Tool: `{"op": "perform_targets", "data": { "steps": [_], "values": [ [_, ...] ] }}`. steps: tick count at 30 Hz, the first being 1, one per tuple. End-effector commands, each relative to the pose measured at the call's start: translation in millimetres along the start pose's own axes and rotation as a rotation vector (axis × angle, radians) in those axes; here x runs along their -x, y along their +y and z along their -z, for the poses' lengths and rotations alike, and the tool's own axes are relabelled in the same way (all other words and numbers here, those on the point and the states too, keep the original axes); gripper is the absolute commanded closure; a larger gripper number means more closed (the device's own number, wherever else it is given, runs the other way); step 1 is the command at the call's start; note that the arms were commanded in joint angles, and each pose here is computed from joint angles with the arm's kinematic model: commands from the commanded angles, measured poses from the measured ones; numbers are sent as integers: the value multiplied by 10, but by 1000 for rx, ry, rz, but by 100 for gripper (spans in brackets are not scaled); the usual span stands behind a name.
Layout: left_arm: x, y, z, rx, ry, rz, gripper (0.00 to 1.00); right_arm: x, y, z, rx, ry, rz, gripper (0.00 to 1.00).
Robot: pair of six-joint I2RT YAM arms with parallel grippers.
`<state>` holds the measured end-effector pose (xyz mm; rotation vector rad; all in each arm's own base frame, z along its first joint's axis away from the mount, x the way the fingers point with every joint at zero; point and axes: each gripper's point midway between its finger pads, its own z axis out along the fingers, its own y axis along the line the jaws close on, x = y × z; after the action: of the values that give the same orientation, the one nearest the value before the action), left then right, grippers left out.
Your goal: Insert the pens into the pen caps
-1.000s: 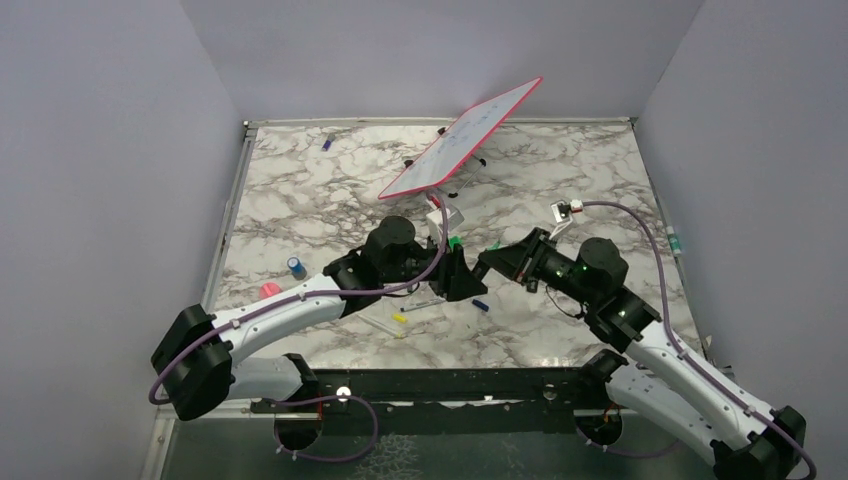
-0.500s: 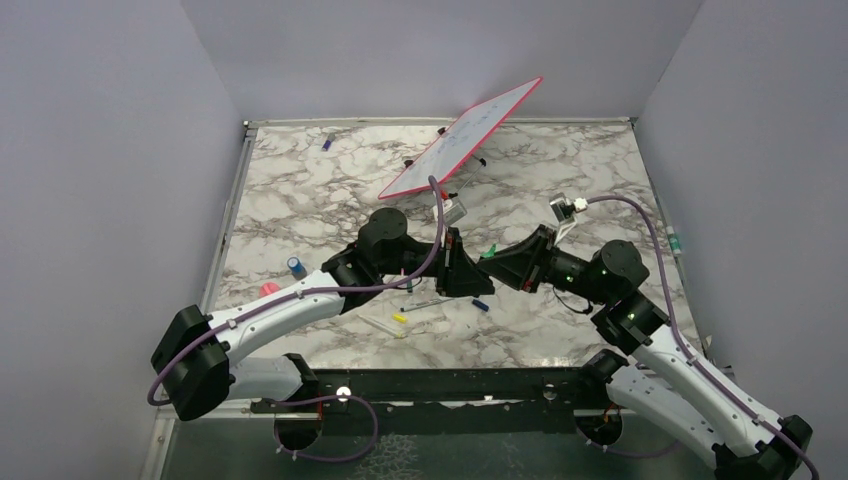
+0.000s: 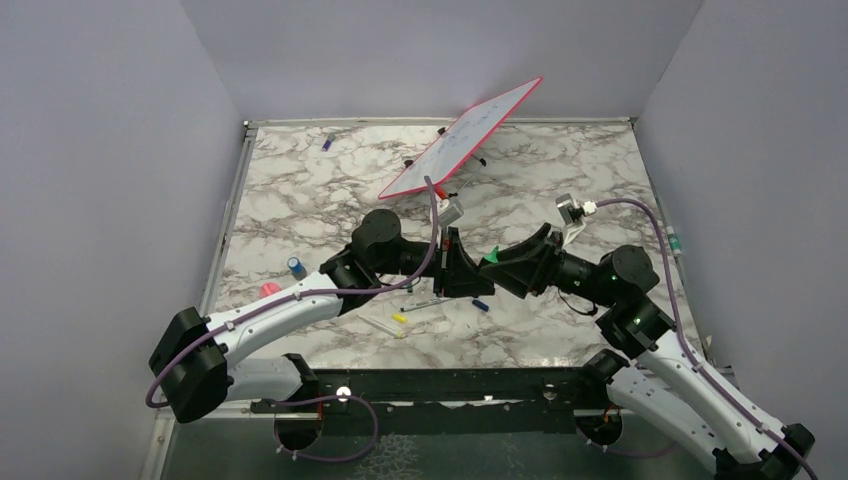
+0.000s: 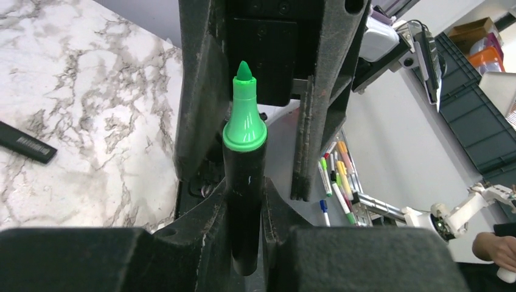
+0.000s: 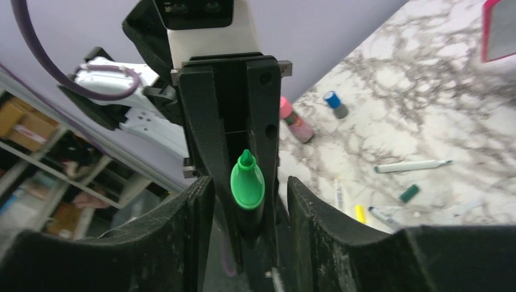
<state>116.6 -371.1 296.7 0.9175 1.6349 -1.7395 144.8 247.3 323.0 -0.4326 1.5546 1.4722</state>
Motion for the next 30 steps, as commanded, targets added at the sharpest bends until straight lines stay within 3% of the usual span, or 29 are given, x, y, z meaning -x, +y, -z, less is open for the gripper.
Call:
{"op": "perform_targets", "data": {
  "steps": [1, 5, 8, 12, 16, 22, 30],
  "values": [
    [159, 106, 145, 67, -89, -43, 100, 159, -64, 9, -91, -51, -15, 41],
    [232, 542, 403, 277, -168, -10, 100, 191, -222, 36, -187, -74, -33, 34],
    [180, 1004, 749, 575, -190, 10, 100, 152, -463, 49, -292, -90, -63, 33],
    [134, 1297, 1240, 878, -208, -21, 100, -128, -1198, 136, -606, -65, -154, 33],
    [136, 1226, 1393, 916, -194, -92, 100, -462, -1831, 237, -902, 25, -229, 33],
    [129, 1240, 1461, 931, -174, -174, 100, -739, -2446, 117, -1174, 116, -334, 33],
    [42, 1175, 1414, 878, -161, -156, 100, -1034, -2951, -367, -1235, 191, -442, 33]
  ]
}}
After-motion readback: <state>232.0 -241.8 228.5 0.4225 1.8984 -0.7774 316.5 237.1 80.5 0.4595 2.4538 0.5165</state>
